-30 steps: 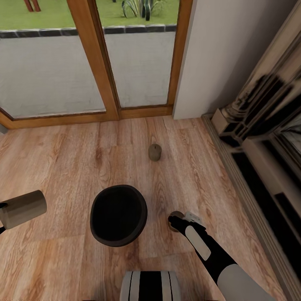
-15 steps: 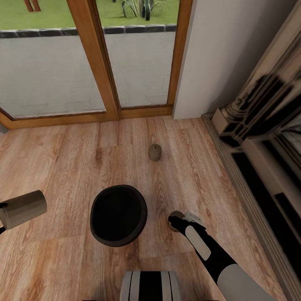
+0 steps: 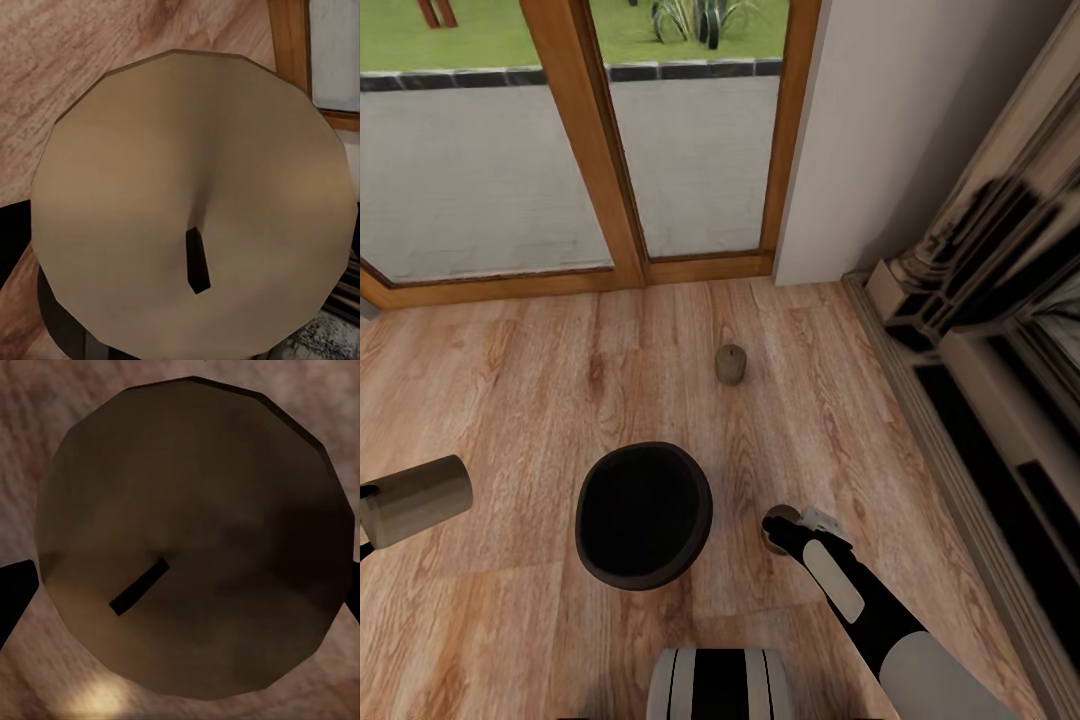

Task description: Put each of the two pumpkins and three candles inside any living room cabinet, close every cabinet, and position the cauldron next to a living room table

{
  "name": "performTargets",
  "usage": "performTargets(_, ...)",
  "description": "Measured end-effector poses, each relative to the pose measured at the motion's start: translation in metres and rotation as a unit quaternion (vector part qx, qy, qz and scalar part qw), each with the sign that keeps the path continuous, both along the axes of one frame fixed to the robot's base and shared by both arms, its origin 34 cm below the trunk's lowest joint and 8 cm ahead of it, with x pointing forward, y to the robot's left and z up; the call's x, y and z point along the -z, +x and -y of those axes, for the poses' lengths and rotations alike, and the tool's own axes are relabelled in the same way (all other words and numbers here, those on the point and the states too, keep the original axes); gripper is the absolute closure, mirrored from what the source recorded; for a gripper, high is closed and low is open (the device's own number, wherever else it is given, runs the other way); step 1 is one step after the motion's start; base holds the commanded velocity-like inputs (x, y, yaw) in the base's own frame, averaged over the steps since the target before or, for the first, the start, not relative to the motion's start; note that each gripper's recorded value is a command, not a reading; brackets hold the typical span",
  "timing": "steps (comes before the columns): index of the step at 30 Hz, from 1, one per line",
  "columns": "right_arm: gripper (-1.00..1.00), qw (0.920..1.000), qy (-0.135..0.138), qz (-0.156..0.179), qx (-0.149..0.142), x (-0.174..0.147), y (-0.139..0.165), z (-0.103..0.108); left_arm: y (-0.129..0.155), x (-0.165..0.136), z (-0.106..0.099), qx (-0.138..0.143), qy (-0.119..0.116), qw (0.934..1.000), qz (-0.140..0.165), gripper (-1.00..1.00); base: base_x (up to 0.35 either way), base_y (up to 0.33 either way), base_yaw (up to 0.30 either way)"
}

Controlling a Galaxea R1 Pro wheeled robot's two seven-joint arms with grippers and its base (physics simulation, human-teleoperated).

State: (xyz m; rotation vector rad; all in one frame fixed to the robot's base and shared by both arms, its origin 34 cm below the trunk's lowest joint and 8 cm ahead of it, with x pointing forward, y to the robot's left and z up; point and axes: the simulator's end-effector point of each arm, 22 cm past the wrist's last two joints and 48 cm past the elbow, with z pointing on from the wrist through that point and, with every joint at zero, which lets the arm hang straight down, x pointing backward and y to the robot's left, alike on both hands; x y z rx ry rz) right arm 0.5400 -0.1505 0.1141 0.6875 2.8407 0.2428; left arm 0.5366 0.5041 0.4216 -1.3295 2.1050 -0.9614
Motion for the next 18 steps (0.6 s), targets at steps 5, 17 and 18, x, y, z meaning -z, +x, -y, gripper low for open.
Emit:
performTargets(5, 1.00, 1.0000, -0.003, -0.002, -0.001, 0.000, -0.002, 0.002, 0.001, -0.004, 0.000, -0.001, -0.001, 1.0000, 0.004, 1.00, 0.000, 0.000, 0.000)
performTargets(17, 1.00, 0.9999, -0.013, 0.009, -0.006, -0.017, 0.005, 0.008, 0.003, -0.026, 0.000, 0.000, 0.001, 0.9997, 0.026, 1.00, 0.000, 0.000, 0.000)
performTargets(18, 1.00, 0.9998, -0.013, 0.012, -0.006, -0.019, 0.007, 0.008, 0.003, -0.028, 0.000, 0.000, 0.002, 0.9996, 0.028, 1.00, 0.000, 0.000, 0.000)
